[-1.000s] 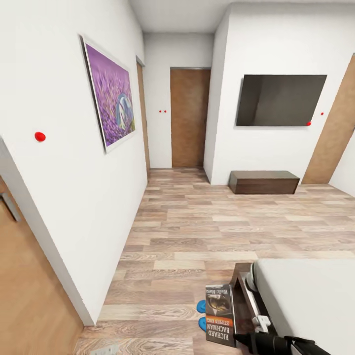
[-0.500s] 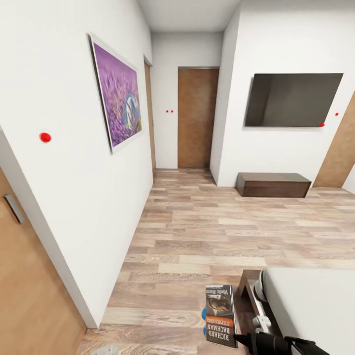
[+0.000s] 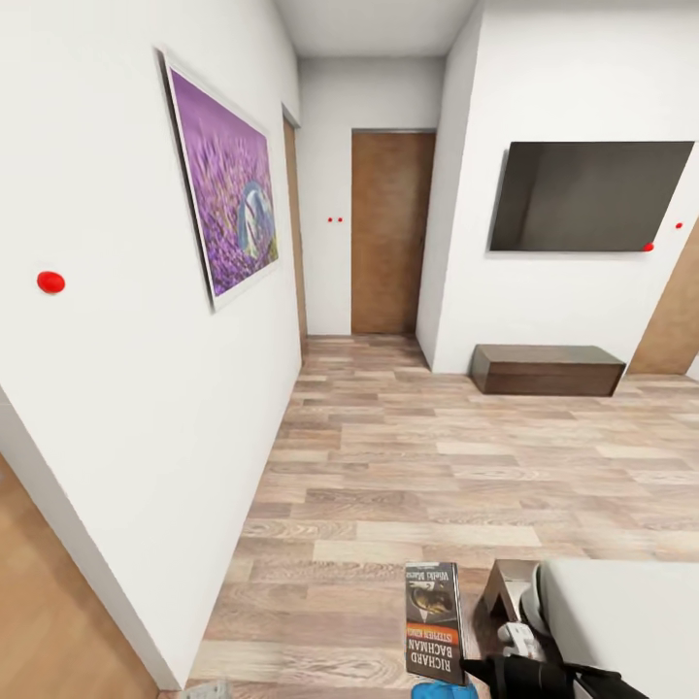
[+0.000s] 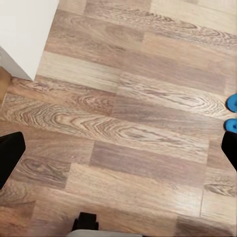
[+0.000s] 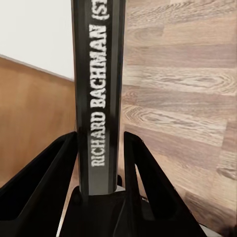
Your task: In the bedroom, move the book from the bed onto either nightstand, and place the two sandals side by side next to the bed.
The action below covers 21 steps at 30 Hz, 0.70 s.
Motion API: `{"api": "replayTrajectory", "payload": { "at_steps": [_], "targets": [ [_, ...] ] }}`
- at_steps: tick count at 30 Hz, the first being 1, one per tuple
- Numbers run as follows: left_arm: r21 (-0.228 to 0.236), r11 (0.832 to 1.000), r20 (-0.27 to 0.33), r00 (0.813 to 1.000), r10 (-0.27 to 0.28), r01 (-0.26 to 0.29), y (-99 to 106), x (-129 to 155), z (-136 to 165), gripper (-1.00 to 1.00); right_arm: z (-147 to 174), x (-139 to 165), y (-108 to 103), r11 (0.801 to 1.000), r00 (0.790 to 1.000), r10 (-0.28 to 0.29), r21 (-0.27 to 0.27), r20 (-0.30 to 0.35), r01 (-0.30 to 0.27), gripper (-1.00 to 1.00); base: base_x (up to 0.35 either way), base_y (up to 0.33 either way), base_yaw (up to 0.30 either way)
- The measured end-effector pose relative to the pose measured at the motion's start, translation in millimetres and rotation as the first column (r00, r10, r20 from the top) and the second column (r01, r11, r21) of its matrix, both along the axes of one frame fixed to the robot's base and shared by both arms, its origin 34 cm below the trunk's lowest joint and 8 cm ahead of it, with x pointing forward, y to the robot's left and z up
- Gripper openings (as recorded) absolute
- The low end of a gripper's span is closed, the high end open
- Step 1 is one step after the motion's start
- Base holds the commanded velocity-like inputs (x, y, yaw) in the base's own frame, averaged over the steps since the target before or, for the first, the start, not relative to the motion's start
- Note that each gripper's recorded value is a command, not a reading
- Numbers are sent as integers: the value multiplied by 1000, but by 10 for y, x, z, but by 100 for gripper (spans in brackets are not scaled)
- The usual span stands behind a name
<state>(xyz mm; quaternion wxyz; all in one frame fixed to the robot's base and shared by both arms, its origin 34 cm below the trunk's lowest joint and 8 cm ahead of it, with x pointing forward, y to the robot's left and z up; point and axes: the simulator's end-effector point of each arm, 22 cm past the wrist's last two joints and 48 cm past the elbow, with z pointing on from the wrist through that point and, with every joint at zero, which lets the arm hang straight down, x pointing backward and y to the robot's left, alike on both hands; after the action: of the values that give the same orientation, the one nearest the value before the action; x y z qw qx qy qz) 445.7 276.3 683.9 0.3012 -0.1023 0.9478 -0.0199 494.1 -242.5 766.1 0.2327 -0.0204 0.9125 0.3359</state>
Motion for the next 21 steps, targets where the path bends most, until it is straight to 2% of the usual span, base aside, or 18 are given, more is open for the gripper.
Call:
{"api": "replayTrajectory", "payload": {
  "at_steps": [5,8,16,21],
  "targets": [
    [1,1000,1,1000,0,0,4,2,1,100,0,1,0,1000,1000,1,0,0,-1,-100,284,198,6],
    [1,1000,1,1000,0,0,2,3,1,100,-1,2,1,1000,1000,0,0,0,0,-100,213,177,152],
    [0,1000,1,1000,-1,1,-4,4,-1,100,-2,5,1,1000,1000,1,0,-1,-1,-100,33,28,269],
    [0,1000,1,1000,-1,1,-7,5,-1,100,3,14,-1,1000,1000,-4,2,1,4,-100,1,1,85]
  ]
}}
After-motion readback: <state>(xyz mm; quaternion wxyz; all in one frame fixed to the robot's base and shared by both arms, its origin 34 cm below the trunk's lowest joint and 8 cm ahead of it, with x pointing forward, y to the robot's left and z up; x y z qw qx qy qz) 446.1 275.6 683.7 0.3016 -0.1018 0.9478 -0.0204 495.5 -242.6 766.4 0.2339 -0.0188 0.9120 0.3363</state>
